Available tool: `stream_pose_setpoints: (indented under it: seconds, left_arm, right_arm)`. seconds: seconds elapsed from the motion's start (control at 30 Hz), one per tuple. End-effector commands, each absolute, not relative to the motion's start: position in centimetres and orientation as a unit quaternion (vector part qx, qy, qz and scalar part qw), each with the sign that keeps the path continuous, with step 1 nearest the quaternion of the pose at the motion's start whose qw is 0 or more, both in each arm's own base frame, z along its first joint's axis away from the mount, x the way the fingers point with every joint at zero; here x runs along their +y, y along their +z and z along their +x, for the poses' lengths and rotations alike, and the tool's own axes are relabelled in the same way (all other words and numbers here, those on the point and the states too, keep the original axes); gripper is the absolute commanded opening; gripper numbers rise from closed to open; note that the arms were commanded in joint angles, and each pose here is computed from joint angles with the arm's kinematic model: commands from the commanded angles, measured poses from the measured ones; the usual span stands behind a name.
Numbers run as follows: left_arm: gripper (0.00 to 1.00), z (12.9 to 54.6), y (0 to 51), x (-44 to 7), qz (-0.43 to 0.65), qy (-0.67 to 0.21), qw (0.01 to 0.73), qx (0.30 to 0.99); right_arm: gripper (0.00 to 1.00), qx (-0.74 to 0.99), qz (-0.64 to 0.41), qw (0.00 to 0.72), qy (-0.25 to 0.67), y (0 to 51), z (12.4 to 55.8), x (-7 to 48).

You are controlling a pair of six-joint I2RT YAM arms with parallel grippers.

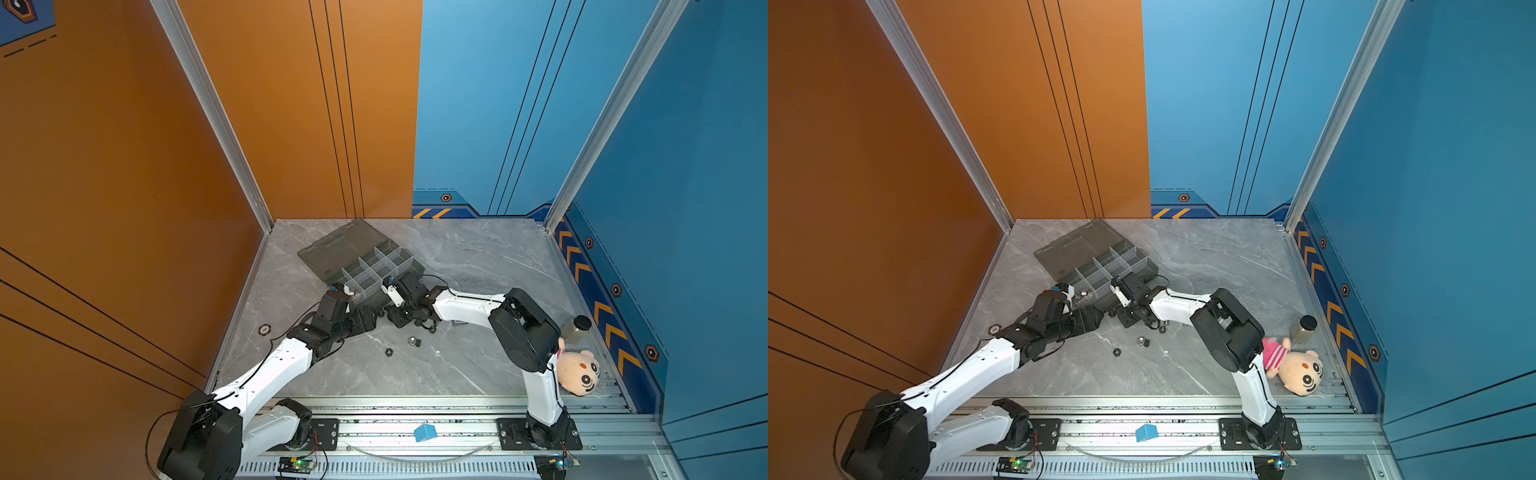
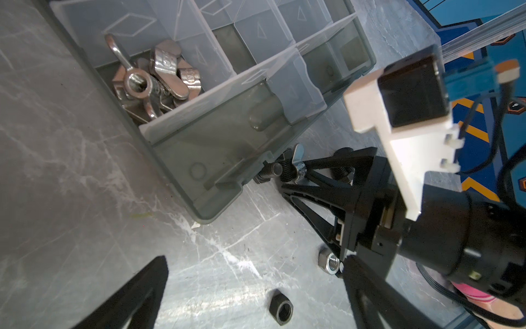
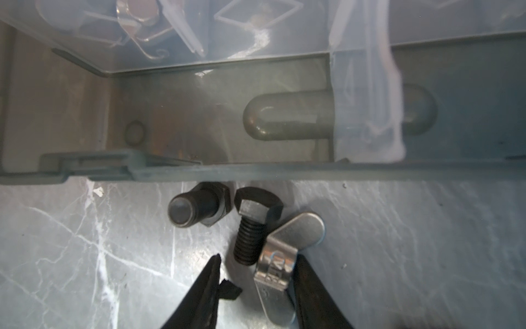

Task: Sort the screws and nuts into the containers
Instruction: 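Lower the right gripper around the silver wing nut beside the box, then close the right gripper on the silver wing nut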

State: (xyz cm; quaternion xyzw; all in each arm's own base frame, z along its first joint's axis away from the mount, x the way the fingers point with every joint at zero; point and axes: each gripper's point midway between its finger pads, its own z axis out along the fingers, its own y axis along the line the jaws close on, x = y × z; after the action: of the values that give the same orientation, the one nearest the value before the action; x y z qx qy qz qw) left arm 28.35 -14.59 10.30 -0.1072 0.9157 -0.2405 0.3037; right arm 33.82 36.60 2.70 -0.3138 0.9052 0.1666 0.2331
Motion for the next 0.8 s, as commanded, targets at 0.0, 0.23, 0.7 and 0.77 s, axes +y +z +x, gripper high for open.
stream_pose_setpoints:
  seconds: [0.0, 0.23, 0.7, 0.77]
  left_arm:
    - [0.98, 28.0, 9.8, -14.4, -0.104, -0.240, 0.298, 0.918]
    - [0.98, 28.0, 9.8, -14.4, -0.105, -0.240, 0.298, 0.918]
    - [0.98, 27.9, 9.9, -14.4, -0.106, -0.242, 0.298, 0.917]
    - [0.98, 27.9, 9.9, -14.4, -0.106, -0.242, 0.298, 0.917]
  right_arm:
    - [0.43, 0.928, -0.304, 0.184, 0.113, -1.0, 33.4, 33.0]
    - [0.43, 0.933, -0.289, 0.178, 0.120, -1.7, 33.7, 31.6]
    - [0.36, 0.928, -0.284, 0.187, 0.153, -0.7, 33.8, 31.8]
    - [0.33, 0.928, -0.284, 0.186, 0.152, -0.8, 33.9, 31.8]
